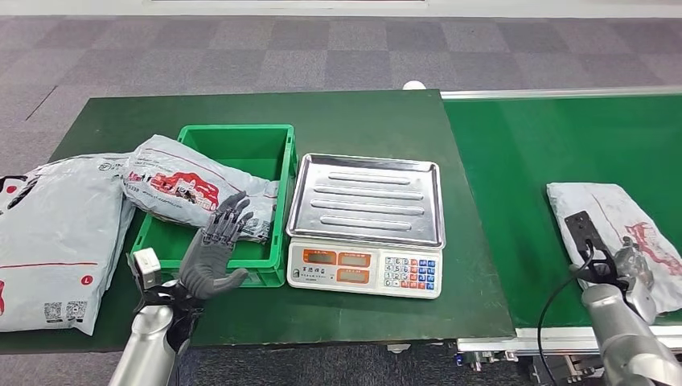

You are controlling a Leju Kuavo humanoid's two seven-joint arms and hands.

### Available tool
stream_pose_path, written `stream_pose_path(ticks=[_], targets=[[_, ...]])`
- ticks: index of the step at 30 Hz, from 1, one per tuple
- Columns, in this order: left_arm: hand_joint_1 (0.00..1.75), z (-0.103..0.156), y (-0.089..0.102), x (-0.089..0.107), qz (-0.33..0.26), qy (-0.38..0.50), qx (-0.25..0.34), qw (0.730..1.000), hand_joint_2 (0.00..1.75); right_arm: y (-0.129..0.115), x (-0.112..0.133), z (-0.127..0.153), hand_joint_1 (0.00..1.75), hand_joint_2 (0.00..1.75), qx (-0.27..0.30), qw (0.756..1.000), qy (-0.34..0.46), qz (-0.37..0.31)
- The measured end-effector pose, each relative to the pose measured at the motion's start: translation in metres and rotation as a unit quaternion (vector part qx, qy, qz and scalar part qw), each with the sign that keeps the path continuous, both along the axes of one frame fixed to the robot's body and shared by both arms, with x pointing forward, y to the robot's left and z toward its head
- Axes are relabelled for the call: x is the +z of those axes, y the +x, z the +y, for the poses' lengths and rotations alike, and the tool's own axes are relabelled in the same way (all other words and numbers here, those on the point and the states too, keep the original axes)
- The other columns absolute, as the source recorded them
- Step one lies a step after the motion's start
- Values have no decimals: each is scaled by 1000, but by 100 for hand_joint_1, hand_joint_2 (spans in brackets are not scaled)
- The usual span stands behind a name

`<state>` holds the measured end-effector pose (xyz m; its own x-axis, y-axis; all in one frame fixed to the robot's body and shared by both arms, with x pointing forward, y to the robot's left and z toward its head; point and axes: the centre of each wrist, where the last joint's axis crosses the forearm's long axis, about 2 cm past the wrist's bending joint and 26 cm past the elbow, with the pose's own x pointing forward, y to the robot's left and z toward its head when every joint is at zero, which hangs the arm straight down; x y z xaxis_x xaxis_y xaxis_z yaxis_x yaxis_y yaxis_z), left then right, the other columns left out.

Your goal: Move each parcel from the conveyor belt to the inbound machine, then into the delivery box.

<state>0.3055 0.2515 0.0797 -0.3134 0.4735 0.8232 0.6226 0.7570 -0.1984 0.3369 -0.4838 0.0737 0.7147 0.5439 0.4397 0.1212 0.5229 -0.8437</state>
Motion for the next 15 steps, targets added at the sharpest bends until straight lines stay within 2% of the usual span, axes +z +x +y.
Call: stream_pose_path(ticks=[8, 15], targets=[[0, 0, 6, 0, 4, 6, 8, 1000, 175, 9, 4, 4, 0, 175, 24, 993, 14, 116], [0, -1, 13, 1, 8, 7, 9, 1000, 175, 19, 13, 6, 0, 175, 30, 991, 8, 128]])
